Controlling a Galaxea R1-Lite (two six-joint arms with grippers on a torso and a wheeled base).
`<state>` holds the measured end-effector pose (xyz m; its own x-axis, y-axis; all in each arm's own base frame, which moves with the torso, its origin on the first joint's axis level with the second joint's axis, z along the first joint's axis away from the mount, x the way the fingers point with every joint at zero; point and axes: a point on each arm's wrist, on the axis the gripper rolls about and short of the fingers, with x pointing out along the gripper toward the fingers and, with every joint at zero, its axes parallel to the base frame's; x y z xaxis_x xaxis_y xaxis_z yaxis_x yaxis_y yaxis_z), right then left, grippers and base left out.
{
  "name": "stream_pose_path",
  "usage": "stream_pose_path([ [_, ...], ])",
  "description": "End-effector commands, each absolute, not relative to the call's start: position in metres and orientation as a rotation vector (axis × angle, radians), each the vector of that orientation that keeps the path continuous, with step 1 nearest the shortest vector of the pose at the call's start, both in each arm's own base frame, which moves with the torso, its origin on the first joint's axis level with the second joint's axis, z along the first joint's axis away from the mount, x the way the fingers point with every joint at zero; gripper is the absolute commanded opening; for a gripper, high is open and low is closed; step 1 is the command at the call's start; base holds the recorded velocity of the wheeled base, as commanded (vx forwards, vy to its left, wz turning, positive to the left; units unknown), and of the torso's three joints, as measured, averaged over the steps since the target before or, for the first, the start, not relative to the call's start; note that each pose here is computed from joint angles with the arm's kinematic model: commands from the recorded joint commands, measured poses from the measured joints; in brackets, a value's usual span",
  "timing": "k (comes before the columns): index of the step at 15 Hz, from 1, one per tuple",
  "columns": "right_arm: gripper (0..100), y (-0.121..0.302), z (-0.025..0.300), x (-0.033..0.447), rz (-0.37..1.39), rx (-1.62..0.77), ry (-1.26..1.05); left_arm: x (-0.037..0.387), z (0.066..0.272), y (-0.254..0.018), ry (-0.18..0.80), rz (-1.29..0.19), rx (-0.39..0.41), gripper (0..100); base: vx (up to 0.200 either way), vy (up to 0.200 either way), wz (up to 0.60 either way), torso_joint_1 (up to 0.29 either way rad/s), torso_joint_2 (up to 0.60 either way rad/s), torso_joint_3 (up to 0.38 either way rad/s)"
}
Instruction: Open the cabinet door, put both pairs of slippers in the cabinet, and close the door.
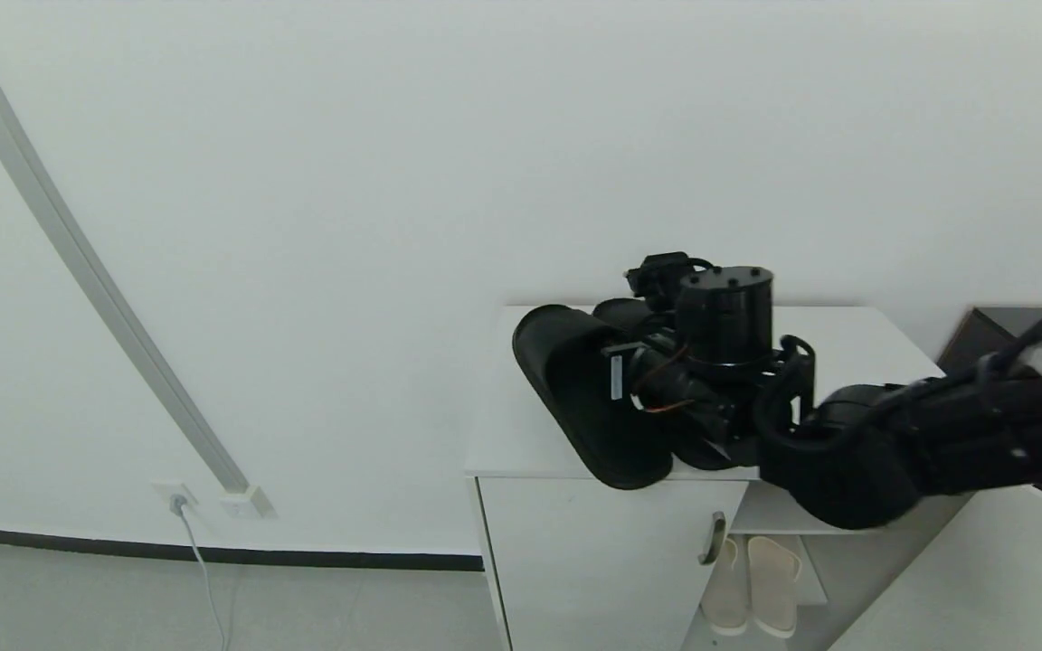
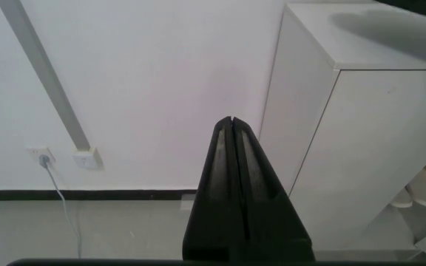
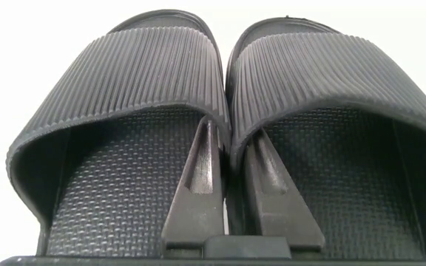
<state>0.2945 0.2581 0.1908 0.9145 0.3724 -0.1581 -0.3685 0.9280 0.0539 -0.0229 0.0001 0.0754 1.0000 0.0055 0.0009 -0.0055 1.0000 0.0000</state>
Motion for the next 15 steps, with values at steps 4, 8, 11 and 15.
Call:
stream_pose_path([
  [4,0,0.181,0.218,0.185,0.531,0.032,0.163,-0.023,0.075,0.000,0.000,0.006,0.000,0,0.000,0.000,0.00,0.000,0.00,0.000],
  [8,0,0.177,0.209,0.163,0.587,0.005,0.249,-0.023,0.075,0.000,0.000,0.005,-0.002,0,0.000,0.000,0.00,0.000,0.00,0.000],
  [11,0,0.180,0.208,0.164,0.593,0.007,0.255,-0.023,0.075,0.000,0.000,0.005,-0.003,0,0.000,0.000,0.00,0.000,0.00,0.000],
  [15,0,0.183,0.208,0.161,0.610,0.003,0.257,-0.023,0.075,0.000,0.000,0.005,-0.006,0,-0.050,0.000,0.00,0.002,0.00,0.001],
])
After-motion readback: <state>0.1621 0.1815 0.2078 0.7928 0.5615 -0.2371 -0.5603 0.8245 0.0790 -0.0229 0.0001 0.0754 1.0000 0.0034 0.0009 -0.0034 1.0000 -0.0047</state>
